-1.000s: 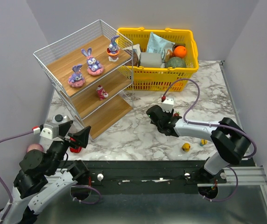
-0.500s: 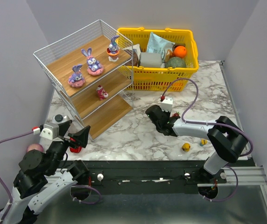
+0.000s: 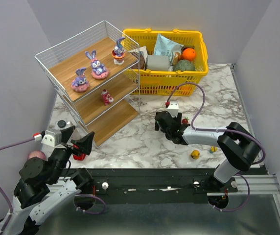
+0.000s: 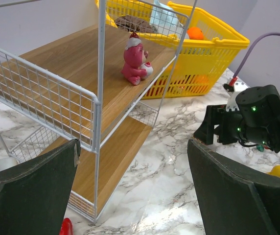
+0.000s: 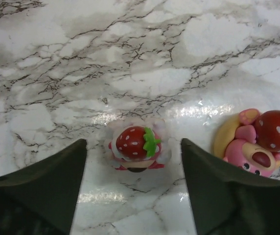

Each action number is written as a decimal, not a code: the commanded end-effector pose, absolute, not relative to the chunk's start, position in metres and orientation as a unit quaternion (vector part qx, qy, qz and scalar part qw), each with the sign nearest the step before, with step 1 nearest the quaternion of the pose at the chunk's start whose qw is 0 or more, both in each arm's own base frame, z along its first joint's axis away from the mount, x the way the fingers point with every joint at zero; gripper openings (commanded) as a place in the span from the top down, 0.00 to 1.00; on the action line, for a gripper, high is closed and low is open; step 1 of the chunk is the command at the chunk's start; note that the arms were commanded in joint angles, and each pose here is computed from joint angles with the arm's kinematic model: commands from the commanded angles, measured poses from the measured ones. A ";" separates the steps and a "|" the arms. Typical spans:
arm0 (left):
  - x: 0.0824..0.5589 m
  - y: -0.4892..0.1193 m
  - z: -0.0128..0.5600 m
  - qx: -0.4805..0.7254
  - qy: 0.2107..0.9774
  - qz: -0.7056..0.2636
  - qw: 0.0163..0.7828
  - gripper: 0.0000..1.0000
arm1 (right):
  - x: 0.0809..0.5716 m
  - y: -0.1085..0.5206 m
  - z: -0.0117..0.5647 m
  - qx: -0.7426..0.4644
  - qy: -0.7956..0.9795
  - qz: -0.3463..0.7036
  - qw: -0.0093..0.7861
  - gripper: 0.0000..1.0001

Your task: Place and organize the plastic toys onto the shelf

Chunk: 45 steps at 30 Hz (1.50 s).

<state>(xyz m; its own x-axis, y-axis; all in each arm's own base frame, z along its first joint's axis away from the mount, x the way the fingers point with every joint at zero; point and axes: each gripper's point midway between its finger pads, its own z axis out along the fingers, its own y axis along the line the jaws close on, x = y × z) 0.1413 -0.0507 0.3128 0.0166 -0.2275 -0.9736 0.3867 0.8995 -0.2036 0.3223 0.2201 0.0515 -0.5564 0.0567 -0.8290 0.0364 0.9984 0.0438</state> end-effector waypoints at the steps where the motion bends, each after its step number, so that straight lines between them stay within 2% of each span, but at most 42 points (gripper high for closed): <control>1: 0.123 -0.024 0.334 0.023 0.617 -0.241 0.748 0.01 | 0.320 0.218 0.058 0.026 0.872 0.035 0.488 0.09; 6: 0.123 -0.024 0.334 0.023 0.618 -0.242 0.748 0.01 | 0.318 0.220 0.054 0.016 0.868 0.046 0.494 0.08; 11: 0.124 -0.024 0.333 0.023 0.619 -0.240 0.747 0.01 | 0.316 0.231 0.041 -0.004 0.866 0.077 0.494 0.17; 17: 0.124 -0.023 0.334 0.021 0.619 -0.239 0.748 0.01 | 0.321 0.225 0.025 0.012 0.870 0.048 0.490 0.24; 23: 0.123 -0.021 0.336 0.020 0.617 -0.239 0.749 0.01 | 0.323 0.219 0.017 0.028 0.872 0.027 0.488 0.43; 24: 0.123 -0.021 0.336 0.021 0.618 -0.238 0.749 0.01 | 0.323 0.219 0.017 0.028 0.872 0.026 0.487 0.52; 26: 0.122 -0.021 0.337 0.021 0.617 -0.238 0.750 0.01 | 0.323 0.220 0.019 0.030 0.872 0.030 0.488 0.61; 27: 0.122 -0.020 0.337 0.021 0.617 -0.238 0.750 0.01 | 0.323 0.220 0.020 0.029 0.873 0.031 0.487 0.69; 31: 0.122 -0.022 0.337 0.021 0.621 -0.240 0.746 0.01 | 0.325 0.229 0.059 0.022 0.863 0.062 0.502 0.82; 45: 0.131 -0.026 0.332 0.013 0.627 -0.234 0.743 0.01 | 0.300 0.301 0.249 -0.147 0.783 0.268 0.542 0.83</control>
